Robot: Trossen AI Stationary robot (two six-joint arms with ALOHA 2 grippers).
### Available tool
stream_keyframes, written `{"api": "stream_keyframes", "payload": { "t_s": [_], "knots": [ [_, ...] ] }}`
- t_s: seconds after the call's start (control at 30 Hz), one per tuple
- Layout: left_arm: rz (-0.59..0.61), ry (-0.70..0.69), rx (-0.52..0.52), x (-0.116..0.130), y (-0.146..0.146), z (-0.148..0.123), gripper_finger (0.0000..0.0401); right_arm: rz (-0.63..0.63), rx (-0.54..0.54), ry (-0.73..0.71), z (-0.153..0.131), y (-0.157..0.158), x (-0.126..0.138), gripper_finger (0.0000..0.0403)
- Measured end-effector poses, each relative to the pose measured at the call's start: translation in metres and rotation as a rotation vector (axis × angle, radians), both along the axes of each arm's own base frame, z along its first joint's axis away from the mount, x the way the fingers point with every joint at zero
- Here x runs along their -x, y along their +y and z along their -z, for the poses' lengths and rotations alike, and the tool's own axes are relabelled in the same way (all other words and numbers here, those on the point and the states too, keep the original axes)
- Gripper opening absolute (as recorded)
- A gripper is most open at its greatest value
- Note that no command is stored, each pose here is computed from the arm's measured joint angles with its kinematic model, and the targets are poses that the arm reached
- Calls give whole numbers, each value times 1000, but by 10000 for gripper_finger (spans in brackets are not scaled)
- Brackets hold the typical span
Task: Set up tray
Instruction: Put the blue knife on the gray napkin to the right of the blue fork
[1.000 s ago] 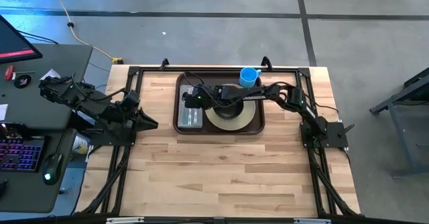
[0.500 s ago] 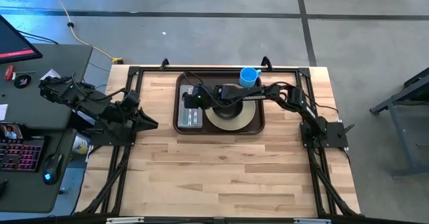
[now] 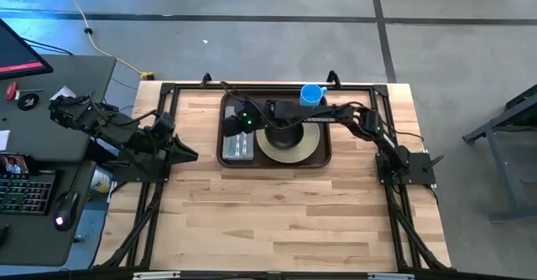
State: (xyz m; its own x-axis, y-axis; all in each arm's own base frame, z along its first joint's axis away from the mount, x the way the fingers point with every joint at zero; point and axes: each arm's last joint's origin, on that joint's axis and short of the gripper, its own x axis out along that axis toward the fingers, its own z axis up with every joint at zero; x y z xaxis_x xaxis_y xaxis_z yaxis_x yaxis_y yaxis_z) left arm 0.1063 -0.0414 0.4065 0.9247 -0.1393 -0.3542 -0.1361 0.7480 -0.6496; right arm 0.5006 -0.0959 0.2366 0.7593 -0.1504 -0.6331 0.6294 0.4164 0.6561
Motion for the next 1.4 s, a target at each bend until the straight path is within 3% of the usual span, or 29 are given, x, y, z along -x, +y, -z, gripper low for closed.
{"api": "stream_keyframes", "payload": {
  "t_s": [0.23,0.4,0.47,0.57,0.73,0.87,1.03,1.4],
  "knots": [
    [-52,-60,-68,2,4,-10,101,-108,159,151,-65,14,16,63],
    [-258,-104,-167,5,11,-18,101,-87,322,280,-131,34,59,58],
    [-344,-95,-199,1,15,-17,101,-73,364,262,-153,42,80,56],
    [-416,-35,-228,-14,20,-12,101,-63,397,221,-181,55,112,52],
    [-358,109,-178,-58,32,4,101,-58,452,183,-207,70,163,42],
    [-297,172,-159,-92,50,16,101,-76,470,155,-217,77,201,34],
    [-391,341,-41,-127,88,47,101,-104,466,153,-209,83,237,28],
    [-551,652,129,-176,163,129,101,-88,349,71,-151,102,288,25]
  ]
}}
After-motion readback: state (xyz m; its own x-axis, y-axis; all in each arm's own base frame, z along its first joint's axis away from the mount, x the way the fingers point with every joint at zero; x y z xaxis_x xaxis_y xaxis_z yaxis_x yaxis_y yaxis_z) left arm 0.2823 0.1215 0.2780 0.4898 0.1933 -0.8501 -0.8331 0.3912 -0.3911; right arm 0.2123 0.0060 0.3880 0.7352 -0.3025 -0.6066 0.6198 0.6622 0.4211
